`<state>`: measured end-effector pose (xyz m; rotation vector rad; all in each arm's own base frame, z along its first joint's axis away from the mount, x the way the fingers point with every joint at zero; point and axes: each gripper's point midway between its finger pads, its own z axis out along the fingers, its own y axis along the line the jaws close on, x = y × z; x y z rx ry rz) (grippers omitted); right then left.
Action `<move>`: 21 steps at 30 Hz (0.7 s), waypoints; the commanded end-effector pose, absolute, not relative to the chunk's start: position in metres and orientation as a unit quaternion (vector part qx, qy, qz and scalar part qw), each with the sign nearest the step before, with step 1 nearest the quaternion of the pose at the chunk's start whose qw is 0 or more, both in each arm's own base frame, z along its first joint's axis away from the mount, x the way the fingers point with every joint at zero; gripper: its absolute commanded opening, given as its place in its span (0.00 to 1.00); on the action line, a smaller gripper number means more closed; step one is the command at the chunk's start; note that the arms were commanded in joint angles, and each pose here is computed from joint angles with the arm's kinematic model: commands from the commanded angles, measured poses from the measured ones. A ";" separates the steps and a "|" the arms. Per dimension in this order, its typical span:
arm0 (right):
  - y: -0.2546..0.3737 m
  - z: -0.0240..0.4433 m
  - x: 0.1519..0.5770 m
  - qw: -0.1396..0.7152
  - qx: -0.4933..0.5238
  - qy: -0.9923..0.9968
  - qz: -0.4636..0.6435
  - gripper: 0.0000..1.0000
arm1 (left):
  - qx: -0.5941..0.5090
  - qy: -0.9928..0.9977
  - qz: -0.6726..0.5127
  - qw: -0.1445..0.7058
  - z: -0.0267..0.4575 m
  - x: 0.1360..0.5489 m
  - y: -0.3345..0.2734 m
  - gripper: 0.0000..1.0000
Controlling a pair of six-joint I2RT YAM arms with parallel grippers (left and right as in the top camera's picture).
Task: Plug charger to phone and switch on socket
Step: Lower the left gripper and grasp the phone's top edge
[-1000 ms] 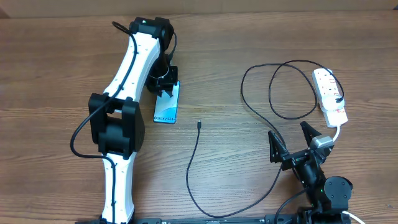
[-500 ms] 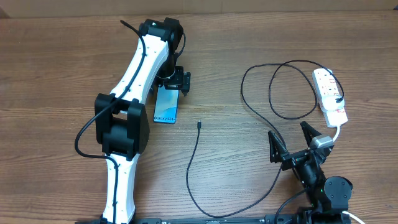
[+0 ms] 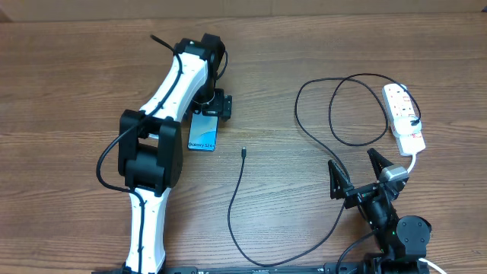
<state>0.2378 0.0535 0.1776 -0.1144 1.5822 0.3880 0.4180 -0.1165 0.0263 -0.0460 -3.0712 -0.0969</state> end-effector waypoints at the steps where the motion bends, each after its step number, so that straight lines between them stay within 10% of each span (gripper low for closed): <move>1: 0.051 0.176 0.239 0.687 -0.046 0.705 0.169 1.00 | -0.010 -0.998 -0.042 0.043 0.008 0.413 -0.115 0.99; 21: 0.051 0.176 0.239 0.687 -0.046 0.705 0.169 1.00 | 0.003 -0.999 -0.008 0.044 -0.015 0.409 -0.123 0.90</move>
